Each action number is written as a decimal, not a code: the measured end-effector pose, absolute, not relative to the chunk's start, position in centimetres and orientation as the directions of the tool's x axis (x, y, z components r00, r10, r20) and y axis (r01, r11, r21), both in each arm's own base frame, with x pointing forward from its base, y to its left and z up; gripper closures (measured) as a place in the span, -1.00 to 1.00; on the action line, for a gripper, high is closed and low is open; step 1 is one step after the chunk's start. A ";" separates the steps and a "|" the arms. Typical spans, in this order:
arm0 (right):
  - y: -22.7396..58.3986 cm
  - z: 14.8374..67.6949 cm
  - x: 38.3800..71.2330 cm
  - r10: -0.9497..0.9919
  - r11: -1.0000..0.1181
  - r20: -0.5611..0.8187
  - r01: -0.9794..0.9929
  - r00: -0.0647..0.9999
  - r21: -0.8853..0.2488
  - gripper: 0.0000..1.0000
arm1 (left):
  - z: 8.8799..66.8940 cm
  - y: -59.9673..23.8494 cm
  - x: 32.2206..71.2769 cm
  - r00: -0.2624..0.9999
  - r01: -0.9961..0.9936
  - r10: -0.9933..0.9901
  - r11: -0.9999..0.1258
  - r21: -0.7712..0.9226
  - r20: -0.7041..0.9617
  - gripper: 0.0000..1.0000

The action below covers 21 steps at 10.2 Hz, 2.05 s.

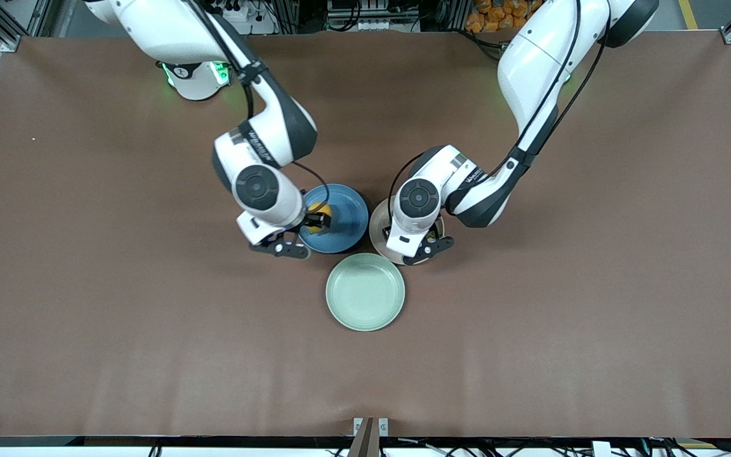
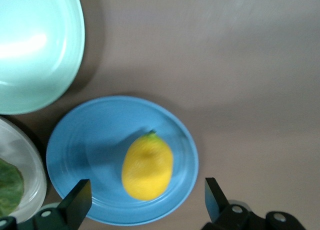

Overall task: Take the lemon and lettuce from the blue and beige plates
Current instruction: 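Close the left gripper on the lettuce while the right gripper grasps the lemon, then lift the lettuce off the beige plate with the left gripper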

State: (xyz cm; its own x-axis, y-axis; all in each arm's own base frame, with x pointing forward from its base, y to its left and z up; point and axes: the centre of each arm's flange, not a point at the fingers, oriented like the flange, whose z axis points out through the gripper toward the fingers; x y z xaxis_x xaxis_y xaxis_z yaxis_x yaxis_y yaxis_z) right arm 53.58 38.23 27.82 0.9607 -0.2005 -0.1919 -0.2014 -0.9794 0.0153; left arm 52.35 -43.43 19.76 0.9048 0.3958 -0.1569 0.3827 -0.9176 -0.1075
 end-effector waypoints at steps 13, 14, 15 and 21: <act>38.4 19.9 49.5 -0.332 -0.943 -0.178 -0.324 0.926 0.073 -0.97 | 27.9 -40.9 55.1 0.898 0.429 0.432 -0.902 -0.060 -0.077 0.95; 38.5 19.6 49.6 -0.345 -0.939 -0.174 -0.337 0.923 0.071 -0.66 | 32.1 -37.6 57.2 0.914 0.402 0.404 -0.915 -0.045 -0.051 0.95; 38.6 19.6 49.6 -0.351 -0.936 -0.172 -0.344 0.921 0.071 -0.34 | 34.7 -33.7 58.9 0.920 0.388 0.390 -0.920 -0.055 -0.044 0.95; 40.0 23.2 52.0 -0.465 -0.885 -0.142 -0.464 0.874 0.045 -0.31 | 27.0 -10.9 64.8 0.909 0.329 0.349 -0.936 -0.120 -0.229 0.95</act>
